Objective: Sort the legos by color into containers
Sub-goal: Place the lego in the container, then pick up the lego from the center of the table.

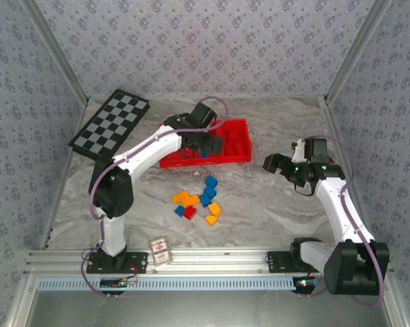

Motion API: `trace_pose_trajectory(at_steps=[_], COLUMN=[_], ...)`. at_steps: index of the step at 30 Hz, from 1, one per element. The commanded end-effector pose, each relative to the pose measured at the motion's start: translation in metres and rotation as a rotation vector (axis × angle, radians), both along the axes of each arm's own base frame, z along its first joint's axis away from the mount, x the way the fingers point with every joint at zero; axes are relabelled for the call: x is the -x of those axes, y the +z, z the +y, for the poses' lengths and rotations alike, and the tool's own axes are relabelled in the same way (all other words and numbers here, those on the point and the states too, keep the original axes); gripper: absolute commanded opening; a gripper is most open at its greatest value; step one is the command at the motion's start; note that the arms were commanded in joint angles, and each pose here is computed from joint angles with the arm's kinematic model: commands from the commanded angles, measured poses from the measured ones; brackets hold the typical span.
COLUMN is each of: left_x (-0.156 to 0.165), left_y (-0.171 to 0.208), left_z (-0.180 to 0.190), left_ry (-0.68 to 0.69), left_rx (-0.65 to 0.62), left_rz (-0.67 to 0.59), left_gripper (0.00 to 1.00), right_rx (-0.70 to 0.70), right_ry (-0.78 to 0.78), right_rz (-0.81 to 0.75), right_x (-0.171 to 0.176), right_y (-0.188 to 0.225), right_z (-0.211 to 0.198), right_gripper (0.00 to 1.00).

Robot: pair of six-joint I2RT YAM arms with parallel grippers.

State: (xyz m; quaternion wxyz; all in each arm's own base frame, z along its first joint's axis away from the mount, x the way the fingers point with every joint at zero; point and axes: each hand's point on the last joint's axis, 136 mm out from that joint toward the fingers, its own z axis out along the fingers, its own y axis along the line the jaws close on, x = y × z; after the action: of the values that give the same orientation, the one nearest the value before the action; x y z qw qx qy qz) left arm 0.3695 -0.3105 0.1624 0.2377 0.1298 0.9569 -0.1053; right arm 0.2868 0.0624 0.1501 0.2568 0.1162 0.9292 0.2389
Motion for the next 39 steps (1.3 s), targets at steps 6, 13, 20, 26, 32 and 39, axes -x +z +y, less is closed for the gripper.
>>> trace_pose_trajectory(at_steps=[6, 13, 20, 26, 32, 39], left_x=[0.06, 0.084, 0.084, 0.078, 0.072, 0.072], left_y=[-0.023, -0.049, -0.082, -0.099, -0.114, -0.12], left_z=[-0.015, -0.032, -0.027, -0.029, -0.022, -0.024], left_ry=[-0.315, -0.459, -0.434, -0.386, -0.331, -0.314], left_rx=[-0.213, -0.246, -0.338, -0.352, -0.34, -0.291], left_rz=[0.046, 0.13, 0.23, 0.26, 0.304, 0.323], left_gripper=[1.0, 1.0, 0.97, 0.89, 0.78, 0.74], right_rx=[-0.002, -0.002, 0.009, 0.008, 0.009, 0.002], right_ry=[-0.013, -0.024, -0.029, -0.032, -0.029, -0.037], right_rz=[-0.03, -0.019, -0.016, -0.032, -0.021, -0.024], right_x=[-0.011, -0.011, -0.008, -0.008, -0.009, -0.01], right_y=[0.016, 0.015, 0.016, 0.02, 0.019, 0.021], right_z=[-0.001, -0.002, -0.005, -0.005, -0.005, -0.005], right_gripper=[1.0, 1.0, 1.0, 1.0, 1.0, 1.0])
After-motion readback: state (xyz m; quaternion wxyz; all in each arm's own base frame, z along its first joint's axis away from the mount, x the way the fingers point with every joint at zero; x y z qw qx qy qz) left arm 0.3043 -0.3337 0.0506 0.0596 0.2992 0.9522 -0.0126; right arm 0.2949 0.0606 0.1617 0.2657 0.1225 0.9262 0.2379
